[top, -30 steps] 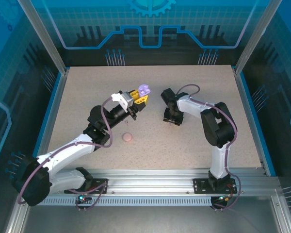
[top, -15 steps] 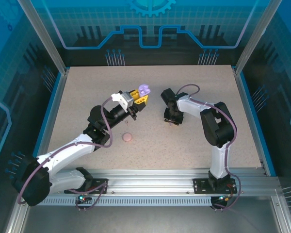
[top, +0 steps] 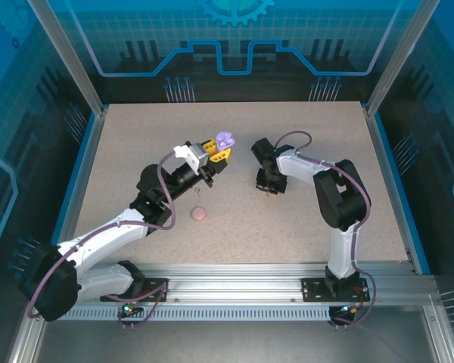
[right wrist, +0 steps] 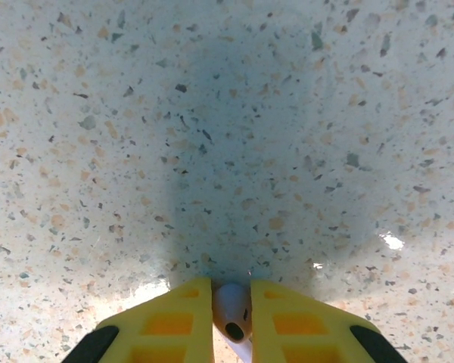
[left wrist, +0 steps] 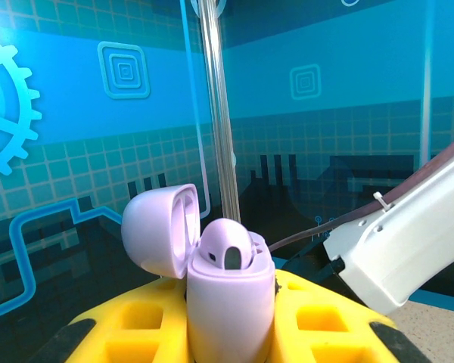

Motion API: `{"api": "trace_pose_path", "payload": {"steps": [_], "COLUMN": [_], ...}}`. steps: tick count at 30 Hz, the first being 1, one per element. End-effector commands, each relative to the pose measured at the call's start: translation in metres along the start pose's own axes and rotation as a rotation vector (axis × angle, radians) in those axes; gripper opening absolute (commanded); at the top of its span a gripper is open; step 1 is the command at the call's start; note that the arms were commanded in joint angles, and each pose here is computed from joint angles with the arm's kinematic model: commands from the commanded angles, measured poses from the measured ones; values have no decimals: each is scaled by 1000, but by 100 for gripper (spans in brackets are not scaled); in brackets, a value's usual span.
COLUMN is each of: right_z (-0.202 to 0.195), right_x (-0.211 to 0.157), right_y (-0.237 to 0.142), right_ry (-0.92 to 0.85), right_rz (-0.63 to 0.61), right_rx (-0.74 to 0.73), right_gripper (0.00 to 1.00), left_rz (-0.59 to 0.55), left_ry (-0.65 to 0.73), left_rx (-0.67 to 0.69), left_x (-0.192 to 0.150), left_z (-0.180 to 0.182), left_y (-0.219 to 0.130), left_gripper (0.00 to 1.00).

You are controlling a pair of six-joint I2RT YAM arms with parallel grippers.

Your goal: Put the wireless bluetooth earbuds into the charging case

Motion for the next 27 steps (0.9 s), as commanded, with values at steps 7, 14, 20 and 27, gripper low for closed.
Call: {"api": "trace_pose_path", "payload": {"steps": [7,14,20,27], "right_z": [14,17,22,26], "right_x": [23,38,45,39], "right_y": [-51,-129,-225,-342], "right_ry": [-68,-141,-211,-296], "right_rz": [-208,-409,-638,-915], "right_rx": [156,259,402,596], "right_gripper": [15,15,17,17], "left_rz": [-37,-47,-58,-74], "left_ry": [1,4,16,34], "left_rx": [-12,-27,-56,-81], "left_x": [13,19,27,37], "left_z": [-4,-7,-13,-18], "left_y": [0,1,1,4], "left_gripper": [0,0,0,0]}}
Point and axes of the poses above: each hand's point on the last joint's axis, 136 mm out from that joint toward the fingers, its own y axis out along the fingers, its own z axis along the line the jaws close on, x = y × z, the point moved 1 cm from there along -y, back along the fingers, and after that the axes turned 11 degrees about -y, right-handed, at the moved point
